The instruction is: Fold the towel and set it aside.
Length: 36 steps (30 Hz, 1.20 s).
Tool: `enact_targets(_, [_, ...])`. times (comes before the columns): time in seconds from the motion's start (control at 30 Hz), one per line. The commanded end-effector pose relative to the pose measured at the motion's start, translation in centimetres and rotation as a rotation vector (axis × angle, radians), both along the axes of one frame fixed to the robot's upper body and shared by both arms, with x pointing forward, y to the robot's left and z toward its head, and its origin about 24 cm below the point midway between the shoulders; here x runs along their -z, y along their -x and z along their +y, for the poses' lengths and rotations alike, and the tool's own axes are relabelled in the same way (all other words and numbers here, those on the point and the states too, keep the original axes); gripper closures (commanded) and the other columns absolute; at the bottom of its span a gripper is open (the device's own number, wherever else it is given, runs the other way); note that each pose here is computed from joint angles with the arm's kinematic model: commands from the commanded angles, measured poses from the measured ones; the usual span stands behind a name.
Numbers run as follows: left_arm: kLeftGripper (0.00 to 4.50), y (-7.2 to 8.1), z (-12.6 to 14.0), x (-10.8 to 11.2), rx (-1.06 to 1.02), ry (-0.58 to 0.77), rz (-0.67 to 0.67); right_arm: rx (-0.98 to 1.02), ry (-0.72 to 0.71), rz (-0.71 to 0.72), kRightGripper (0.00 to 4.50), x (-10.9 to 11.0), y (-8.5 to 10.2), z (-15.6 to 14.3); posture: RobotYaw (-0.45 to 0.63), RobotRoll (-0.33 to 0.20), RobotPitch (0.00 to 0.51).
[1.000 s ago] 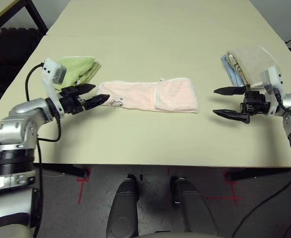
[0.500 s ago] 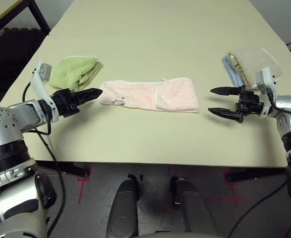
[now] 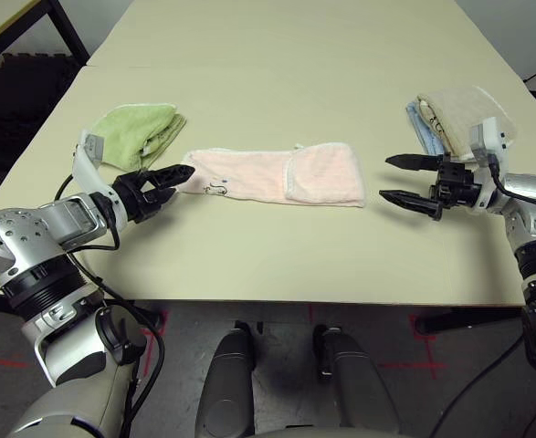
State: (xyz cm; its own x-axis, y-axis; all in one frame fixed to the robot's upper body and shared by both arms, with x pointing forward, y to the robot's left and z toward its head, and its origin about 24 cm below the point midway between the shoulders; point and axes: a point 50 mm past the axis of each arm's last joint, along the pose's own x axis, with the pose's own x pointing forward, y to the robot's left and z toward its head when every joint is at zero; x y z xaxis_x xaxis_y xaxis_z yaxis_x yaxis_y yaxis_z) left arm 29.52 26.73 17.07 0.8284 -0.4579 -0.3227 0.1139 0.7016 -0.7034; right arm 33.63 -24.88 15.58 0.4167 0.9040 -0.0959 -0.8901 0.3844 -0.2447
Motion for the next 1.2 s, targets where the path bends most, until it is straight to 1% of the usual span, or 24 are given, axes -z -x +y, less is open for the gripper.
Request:
enact_targets(0.03, [0.0,0.2,0.3,0.9,-0.01,0.007,0.057,0.001,0.001,0.005,0.05,0.2,0.2,-0.2,0.07,0.0,0.216])
enact_targets(0.23, [0.0,-0.2,-0.6,1.0,0.025,0.013,0.06,0.007,0.009,0.002,0.05,0.2,0.2,-0.2,0.07,0.0,0.211])
enact_targets(0.4, [0.0,-0.8,-1.3,0.8,0.05,0.034,0.059,0.008,0.009,-0.001,0.05,0.0,0.2,-0.3,0.07,0.0,0.211])
enact_targets(0.5, [0.0,-1.2,-2.0,0.7,0.076,0.061,0.058,0.005,0.017,-0.001,0.05,0.1,0.2,-0.3,0.06,0.0,0.2])
enact_targets(0.77, [0.0,-2.2,-2.9,1.4,0.083,0.072,0.087,-0.015,0.044,-0.015,0.05,-0.2,0.2,-0.2,0.06,0.0,0.194])
enact_targets(0.87, [0.0,-2.5,-2.7,1.7,0.056,0.052,0.09,-0.017,0.047,-0.016,0.05,-0.2,0.2,-0.1,0.05,0.0,0.192])
enact_targets(1.0, [0.0,-3.2,-1.6,1.8,-0.059,0.008,0.06,-0.025,0.048,-0.01,0.05,0.0,0.3,0.0,0.05,0.0,0.19])
enact_targets(1.2, [0.0,-3.1,-0.5,1.8,-0.14,0.007,0.029,-0.033,0.054,-0.003,0.05,0.2,0.4,0.1,0.06,0.0,0.19])
